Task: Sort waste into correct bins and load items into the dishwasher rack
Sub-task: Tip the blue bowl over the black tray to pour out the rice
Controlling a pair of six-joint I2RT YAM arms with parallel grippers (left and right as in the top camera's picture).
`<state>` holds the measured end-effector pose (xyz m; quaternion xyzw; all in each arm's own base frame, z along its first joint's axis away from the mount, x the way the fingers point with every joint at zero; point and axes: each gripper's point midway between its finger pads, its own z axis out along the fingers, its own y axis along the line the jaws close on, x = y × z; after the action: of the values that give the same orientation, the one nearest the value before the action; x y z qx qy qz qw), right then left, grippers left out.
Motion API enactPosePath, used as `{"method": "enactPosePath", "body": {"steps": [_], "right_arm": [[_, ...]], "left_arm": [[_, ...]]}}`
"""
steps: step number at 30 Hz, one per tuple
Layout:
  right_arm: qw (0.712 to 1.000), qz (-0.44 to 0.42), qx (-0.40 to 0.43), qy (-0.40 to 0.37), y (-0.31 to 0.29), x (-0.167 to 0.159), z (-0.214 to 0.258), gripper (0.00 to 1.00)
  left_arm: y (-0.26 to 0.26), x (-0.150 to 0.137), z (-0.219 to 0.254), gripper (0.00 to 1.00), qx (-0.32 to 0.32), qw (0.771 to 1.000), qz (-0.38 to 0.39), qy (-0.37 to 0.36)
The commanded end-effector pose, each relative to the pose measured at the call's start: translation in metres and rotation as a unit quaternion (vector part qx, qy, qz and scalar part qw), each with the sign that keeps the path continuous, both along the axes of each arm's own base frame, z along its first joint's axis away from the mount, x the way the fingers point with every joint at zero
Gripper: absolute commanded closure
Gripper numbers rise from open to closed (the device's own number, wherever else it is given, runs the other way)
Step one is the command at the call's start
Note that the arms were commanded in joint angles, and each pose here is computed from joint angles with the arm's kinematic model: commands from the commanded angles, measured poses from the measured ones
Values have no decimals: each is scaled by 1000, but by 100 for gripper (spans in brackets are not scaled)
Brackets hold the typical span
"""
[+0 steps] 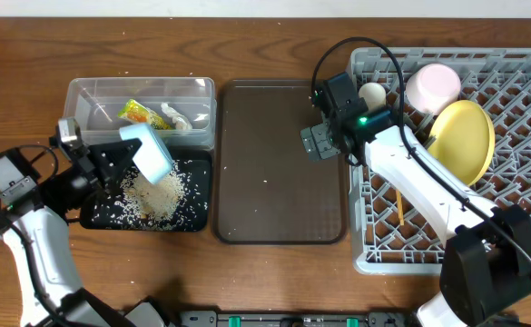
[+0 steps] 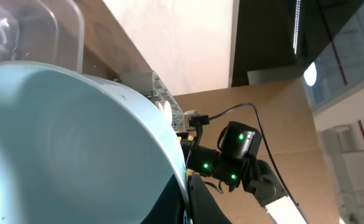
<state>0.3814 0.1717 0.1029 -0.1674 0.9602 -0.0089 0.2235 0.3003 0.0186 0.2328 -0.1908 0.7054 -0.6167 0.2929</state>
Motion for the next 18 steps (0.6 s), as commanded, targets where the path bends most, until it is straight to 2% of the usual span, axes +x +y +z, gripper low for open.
{"method": "enactPosePath", "body": {"steps": [1,7,12,15,18], "right_arm": [[1000,-3,4,-6,2,0,5,1],[1000,-3,4,-6,2,0,5,1],[1000,-3,4,-6,2,0,5,1],[1000,-3,4,-6,2,0,5,1],[1000,-3,4,-6,2,0,5,1]], "left_arm": [[2,0,10,94,3,1000,-4,-21],[-3,-4,7,94,-27,999,-6,16],[0,-2,8,94,-19,1000,-3,5],[-2,-4,7,94,-40,999,-2,31],[4,1,9,94,-26,1000,1,14]]}}
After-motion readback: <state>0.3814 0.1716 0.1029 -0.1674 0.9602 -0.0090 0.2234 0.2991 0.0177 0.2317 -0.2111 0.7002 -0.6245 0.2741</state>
